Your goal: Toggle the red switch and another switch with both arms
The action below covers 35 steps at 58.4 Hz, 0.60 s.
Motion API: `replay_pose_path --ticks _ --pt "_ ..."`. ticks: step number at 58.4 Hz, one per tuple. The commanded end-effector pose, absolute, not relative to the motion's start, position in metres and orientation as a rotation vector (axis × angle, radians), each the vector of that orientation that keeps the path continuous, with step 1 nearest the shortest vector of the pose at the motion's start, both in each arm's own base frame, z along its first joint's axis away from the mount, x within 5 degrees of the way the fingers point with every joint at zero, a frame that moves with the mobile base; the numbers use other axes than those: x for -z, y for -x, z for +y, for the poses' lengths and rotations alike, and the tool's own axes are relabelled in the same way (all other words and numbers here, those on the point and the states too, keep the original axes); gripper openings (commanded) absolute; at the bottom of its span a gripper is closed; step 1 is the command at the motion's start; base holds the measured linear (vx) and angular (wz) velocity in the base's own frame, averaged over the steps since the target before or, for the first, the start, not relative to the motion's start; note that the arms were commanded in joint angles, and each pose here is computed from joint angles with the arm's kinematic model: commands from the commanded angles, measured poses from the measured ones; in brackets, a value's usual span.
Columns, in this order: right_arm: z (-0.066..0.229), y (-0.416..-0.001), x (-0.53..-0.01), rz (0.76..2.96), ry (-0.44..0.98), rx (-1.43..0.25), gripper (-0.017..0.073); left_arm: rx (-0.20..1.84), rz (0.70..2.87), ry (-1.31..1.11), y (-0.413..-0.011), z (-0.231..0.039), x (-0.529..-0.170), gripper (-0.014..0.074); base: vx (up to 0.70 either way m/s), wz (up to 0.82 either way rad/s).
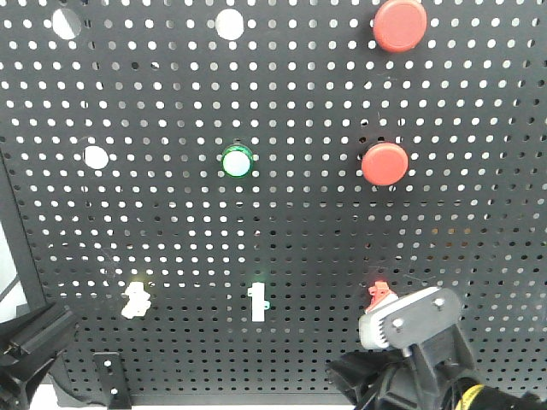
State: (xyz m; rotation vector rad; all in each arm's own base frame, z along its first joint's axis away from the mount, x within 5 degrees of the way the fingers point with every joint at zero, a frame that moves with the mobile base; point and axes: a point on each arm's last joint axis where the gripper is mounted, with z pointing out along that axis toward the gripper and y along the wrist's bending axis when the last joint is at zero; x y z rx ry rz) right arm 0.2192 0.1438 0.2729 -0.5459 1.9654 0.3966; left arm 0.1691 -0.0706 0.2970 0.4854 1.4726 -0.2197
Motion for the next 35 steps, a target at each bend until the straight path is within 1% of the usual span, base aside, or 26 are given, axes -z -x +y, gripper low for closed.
replay_pose_path --ticks 1,35 --pt "0.1463 -0.2175 -0.2966 1.847 0.536 -0.452 -0.0006 0.258 1.37 -0.454 -0.1677 -0.0724 -0.3141 0.0002 0.0 0.0" --pt "0.1438 -0.2156 -0.3003 1.838 0.528 -0.45 -0.0006 0.256 1.378 -0.455 -0.1678 -0.0722 -0.3134 0.0002 0.0 0.0"
